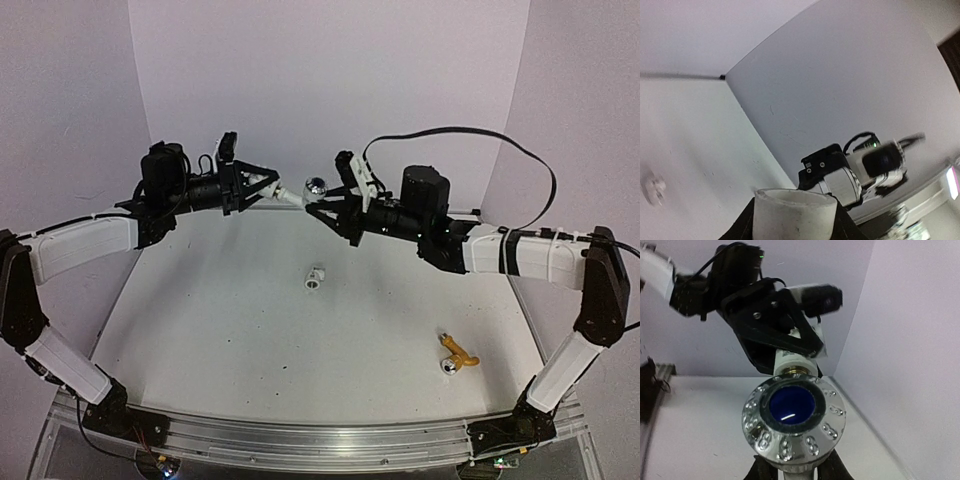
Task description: Install the water faucets
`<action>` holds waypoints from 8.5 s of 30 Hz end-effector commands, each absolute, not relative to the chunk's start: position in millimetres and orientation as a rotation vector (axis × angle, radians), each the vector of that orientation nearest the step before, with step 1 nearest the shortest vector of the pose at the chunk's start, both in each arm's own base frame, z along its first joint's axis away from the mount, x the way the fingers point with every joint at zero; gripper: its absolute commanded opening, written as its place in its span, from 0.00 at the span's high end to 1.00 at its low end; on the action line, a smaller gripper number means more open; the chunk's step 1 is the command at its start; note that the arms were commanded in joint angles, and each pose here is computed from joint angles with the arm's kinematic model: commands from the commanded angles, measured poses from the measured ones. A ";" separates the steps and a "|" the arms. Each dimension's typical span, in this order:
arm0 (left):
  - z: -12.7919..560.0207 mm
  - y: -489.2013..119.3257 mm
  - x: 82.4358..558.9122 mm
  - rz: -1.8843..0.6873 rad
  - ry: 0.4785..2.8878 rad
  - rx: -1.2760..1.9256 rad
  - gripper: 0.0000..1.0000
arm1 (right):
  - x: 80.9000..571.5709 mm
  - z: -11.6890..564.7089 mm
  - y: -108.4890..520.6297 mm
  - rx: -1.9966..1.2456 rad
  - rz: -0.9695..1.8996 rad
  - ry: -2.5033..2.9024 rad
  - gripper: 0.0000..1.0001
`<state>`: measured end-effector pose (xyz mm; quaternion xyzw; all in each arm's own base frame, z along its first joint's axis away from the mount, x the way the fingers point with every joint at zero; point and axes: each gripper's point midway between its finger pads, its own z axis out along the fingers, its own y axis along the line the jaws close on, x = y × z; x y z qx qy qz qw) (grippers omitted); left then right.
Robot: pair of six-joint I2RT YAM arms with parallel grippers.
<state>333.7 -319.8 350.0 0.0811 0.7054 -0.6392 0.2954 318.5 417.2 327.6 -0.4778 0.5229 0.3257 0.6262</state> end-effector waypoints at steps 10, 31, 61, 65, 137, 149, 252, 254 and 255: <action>403.6 -323.3 204.4 -1.384 0.532 1.729 1.00 | 299.2 393.6 421.2 0.204 2.664 1.725 0.99; 402.5 -308.2 350.3 -2.135 1.801 -0.024 1.00 | 298.6 292.8 355.3 -1.193 0.199 1.262 0.02; 404.9 -293.9 327.1 -1.866 1.650 0.099 1.00 | 335.2 352.2 453.6 -0.431 1.252 1.640 0.44; 414.9 -298.2 322.8 -1.740 1.563 0.271 1.00 | 311.6 359.4 464.2 -0.391 1.545 1.668 0.68; 379.6 -313.4 352.7 -1.978 1.892 0.096 1.00 | 323.9 351.9 447.6 -1.396 -0.431 0.473 0.21; 415.9 -311.4 309.6 -1.599 1.450 0.671 1.00 | 316.8 398.8 429.6 -0.682 0.762 1.220 1.00; 391.1 -330.8 350.5 -2.057 1.860 0.180 1.00 | 303.0 362.7 444.7 -1.219 -0.429 0.642 0.14; 390.2 -330.9 350.1 -2.052 1.859 0.191 1.00 | 310.4 365.0 446.2 -1.189 -0.408 0.701 0.36; 389.4 -330.8 349.9 -2.044 1.855 0.198 1.00 | 313.4 368.8 446.2 -1.156 -0.378 0.736 0.48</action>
